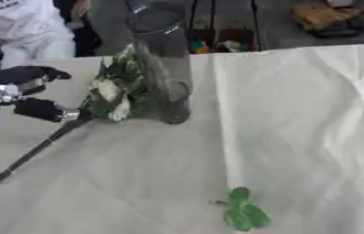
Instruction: Arrange flowers into the vase.
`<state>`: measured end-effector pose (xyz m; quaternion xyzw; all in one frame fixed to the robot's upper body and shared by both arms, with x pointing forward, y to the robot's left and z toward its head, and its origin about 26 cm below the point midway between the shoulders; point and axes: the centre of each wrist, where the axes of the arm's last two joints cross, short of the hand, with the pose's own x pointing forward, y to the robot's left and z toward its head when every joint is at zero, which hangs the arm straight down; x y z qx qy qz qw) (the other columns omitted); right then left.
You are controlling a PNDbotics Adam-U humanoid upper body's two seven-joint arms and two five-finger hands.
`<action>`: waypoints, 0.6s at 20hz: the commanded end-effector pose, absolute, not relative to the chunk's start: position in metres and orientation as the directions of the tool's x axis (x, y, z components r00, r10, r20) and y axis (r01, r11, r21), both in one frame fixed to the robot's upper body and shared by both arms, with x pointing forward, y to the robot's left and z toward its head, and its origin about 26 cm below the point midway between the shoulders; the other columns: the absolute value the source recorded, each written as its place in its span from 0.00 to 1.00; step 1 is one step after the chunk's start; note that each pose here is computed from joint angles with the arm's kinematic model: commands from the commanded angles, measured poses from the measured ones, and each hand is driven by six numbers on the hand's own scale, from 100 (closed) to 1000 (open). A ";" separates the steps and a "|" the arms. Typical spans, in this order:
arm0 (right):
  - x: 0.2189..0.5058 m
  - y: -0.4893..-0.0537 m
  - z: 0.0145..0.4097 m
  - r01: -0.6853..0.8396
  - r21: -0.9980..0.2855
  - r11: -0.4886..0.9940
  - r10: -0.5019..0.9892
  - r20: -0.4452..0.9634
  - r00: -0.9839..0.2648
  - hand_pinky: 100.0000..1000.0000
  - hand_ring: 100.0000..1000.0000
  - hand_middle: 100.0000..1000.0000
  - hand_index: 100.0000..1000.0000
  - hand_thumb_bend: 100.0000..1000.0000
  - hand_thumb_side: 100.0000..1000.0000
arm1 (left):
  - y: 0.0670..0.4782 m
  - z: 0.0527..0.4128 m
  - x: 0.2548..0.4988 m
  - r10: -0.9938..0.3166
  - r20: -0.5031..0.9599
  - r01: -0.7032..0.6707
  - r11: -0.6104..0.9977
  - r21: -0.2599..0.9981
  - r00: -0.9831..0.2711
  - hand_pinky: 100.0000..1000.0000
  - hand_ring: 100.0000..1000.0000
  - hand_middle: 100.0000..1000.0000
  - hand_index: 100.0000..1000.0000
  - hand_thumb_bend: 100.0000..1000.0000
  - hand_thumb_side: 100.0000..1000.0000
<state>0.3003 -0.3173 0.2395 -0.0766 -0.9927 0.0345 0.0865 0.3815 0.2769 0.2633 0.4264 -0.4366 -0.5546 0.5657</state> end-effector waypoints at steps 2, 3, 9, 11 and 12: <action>0.297 -0.316 0.247 0.134 -0.091 0.987 0.146 0.141 -0.979 0.73 0.81 0.57 0.82 0.00 1.00 | 0.282 0.268 0.387 -0.999 -0.001 0.252 0.007 0.968 0.033 0.99 0.95 0.93 1.00 0.59 0.74; 0.297 -0.316 0.247 0.133 -0.092 0.987 0.145 0.142 -0.979 0.73 0.81 0.57 0.82 0.00 1.00 | 0.282 0.267 0.389 -0.999 -0.006 0.253 0.003 0.968 0.037 0.98 0.94 0.92 0.99 0.58 0.72; 0.298 -0.315 0.247 0.129 -0.094 0.987 0.142 0.144 -0.979 0.74 0.82 0.57 0.82 0.00 1.00 | 0.282 0.259 0.395 -0.995 -0.094 0.223 -0.082 0.971 0.044 0.98 0.91 0.89 0.98 0.55 0.65; 0.298 -0.315 0.247 0.128 -0.095 0.987 0.141 0.145 -0.979 0.74 0.82 0.57 0.82 0.00 1.00 | 0.280 0.258 0.396 -0.992 -0.124 0.219 -0.113 0.969 0.037 0.97 0.90 0.88 0.97 0.55 0.65; 0.298 -0.315 0.247 0.127 -0.095 0.987 0.140 0.145 -0.979 0.74 0.82 0.57 0.82 0.00 1.00 | 0.280 0.257 0.397 -0.990 -0.136 0.215 -0.125 0.968 0.036 0.96 0.89 0.87 0.96 0.53 0.64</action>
